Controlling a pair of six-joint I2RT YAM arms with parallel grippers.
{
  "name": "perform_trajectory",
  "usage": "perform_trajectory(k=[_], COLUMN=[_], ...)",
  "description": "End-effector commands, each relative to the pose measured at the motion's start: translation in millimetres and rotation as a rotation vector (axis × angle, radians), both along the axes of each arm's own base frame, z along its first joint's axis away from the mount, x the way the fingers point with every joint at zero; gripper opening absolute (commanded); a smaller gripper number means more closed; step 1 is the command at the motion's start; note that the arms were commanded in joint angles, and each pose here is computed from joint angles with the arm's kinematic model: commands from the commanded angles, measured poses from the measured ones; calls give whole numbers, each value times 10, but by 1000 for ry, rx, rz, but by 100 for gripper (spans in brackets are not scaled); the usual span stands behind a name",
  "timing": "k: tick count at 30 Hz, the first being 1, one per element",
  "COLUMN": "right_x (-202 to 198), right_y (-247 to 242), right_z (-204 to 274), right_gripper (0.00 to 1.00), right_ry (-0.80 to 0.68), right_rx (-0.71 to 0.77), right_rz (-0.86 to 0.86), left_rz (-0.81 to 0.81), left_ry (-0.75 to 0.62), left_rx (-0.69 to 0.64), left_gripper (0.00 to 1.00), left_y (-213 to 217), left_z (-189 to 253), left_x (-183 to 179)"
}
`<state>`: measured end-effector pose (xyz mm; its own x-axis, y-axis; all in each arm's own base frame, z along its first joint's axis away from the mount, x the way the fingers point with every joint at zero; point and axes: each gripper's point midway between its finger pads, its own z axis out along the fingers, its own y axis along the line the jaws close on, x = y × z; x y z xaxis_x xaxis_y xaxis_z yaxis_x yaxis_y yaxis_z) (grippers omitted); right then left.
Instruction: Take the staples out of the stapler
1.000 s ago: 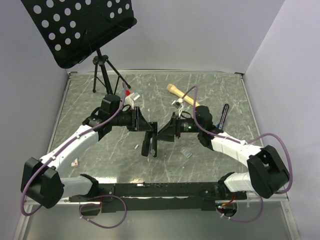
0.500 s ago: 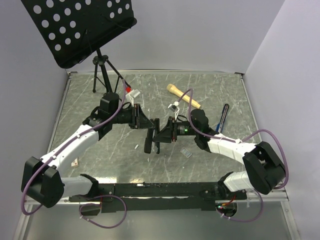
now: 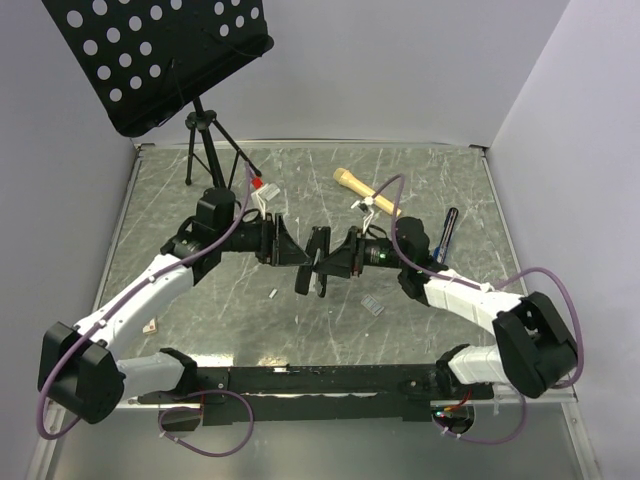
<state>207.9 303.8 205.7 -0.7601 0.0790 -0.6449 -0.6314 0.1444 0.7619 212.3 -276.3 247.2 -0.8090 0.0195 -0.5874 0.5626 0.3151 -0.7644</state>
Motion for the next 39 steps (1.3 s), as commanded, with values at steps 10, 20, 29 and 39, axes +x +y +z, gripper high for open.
perform_trajectory(k=[10,20,29,39], right_x=[70,68,104,24], right_y=[-73,-73,-231,-304], right_z=[559,475,36,-166], right_gripper=[3,5,51,58], right_ry=[-188,-170,-172,-226], right_rx=[74,67,-153,-278], right_rz=[-56,-56,-128,-174], left_rz=[-121,-142,-29,140], left_ry=[2,43,9,12], left_rx=[-49,-47,-4,-58], left_gripper=[71,35,1,1], left_y=[-144,-293,-251,-241], left_z=[-121,-294,-165,12], left_x=[-248,-371,-214,19])
